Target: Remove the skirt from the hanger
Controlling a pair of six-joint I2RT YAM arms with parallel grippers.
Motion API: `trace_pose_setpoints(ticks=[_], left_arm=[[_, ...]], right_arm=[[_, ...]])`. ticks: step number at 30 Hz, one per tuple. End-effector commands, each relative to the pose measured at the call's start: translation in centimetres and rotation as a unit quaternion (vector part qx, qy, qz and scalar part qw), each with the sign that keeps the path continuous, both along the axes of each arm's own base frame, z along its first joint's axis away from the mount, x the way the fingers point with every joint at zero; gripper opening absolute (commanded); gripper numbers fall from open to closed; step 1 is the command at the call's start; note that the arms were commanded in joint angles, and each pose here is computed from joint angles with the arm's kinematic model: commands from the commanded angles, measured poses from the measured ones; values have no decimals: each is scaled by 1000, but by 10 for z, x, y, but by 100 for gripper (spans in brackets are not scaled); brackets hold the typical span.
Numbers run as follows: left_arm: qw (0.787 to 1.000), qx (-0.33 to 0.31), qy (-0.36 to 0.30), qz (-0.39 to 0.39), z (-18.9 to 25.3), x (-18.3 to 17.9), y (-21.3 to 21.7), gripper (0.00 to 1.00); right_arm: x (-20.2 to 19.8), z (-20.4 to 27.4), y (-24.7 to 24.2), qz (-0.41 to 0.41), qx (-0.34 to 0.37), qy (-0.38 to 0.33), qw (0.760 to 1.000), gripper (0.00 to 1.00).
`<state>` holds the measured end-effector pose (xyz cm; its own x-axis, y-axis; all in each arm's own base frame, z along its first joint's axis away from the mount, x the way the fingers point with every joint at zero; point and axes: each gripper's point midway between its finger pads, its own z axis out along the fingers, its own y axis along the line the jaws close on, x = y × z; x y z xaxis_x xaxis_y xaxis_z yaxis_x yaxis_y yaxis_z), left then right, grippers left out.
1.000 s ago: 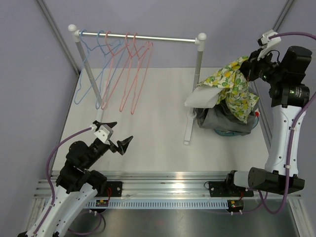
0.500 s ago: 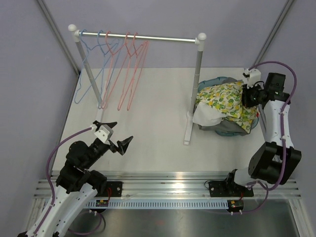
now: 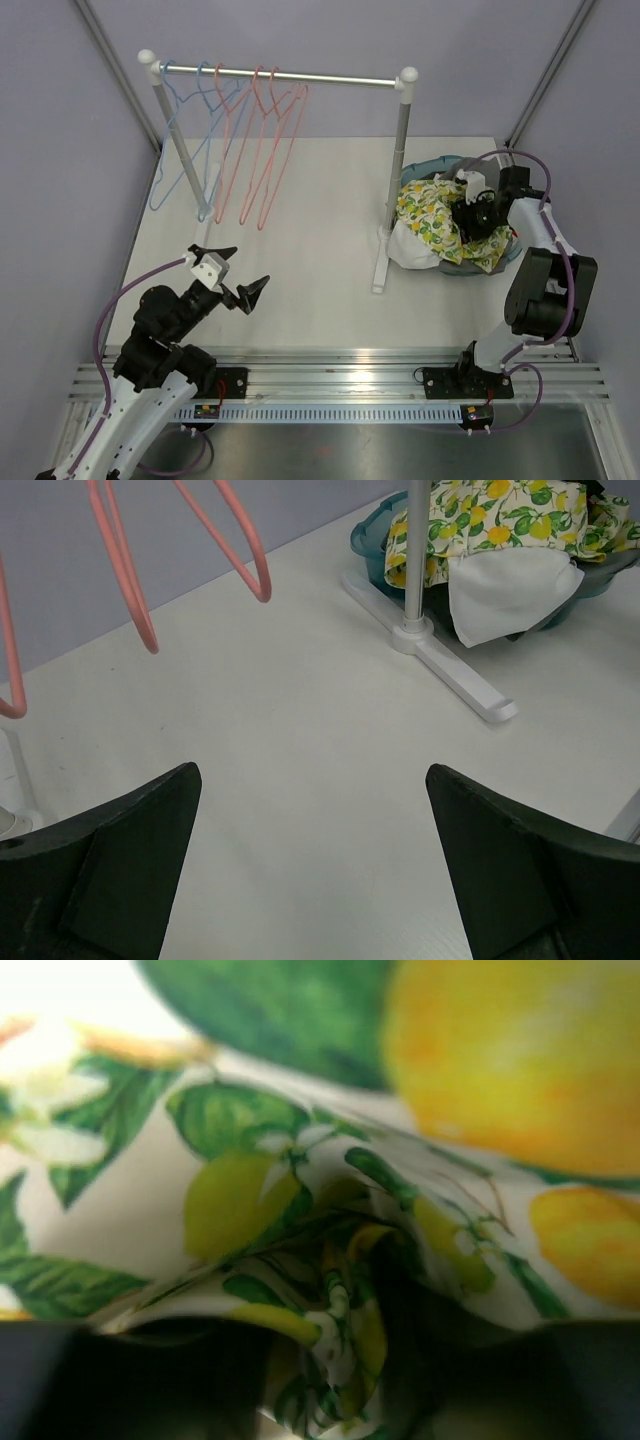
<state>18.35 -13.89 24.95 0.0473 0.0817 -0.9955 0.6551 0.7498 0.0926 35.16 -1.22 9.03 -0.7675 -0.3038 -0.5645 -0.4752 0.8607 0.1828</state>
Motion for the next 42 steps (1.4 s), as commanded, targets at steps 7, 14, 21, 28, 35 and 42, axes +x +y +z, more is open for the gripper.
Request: trace_pose_setpoints(ticks=[7,14,21,28,35,42], left_arm=[[1000,-10,-16,-2,8,0,-1,99],[1000,-17,-16,8,12,1,3,99],[992,-86,37,81,32,6,21,99],[952,-145,112,245,31,10,73,99],[933,-159,113,302,29,3,98,99],[935,-146,96,309,31,-7,109,99]], right_arm=[[3,138,-43,-59,-112,-136,983,94],[-12,223,-11,-70,-38,-213,974,100],[-41,251,46,-52,120,-273,953,99],[-31,251,20,-177,112,-292,933,100],[-30,240,-41,-367,52,-303,878,99],[-36,229,-58,-393,9,-314,864,100]])
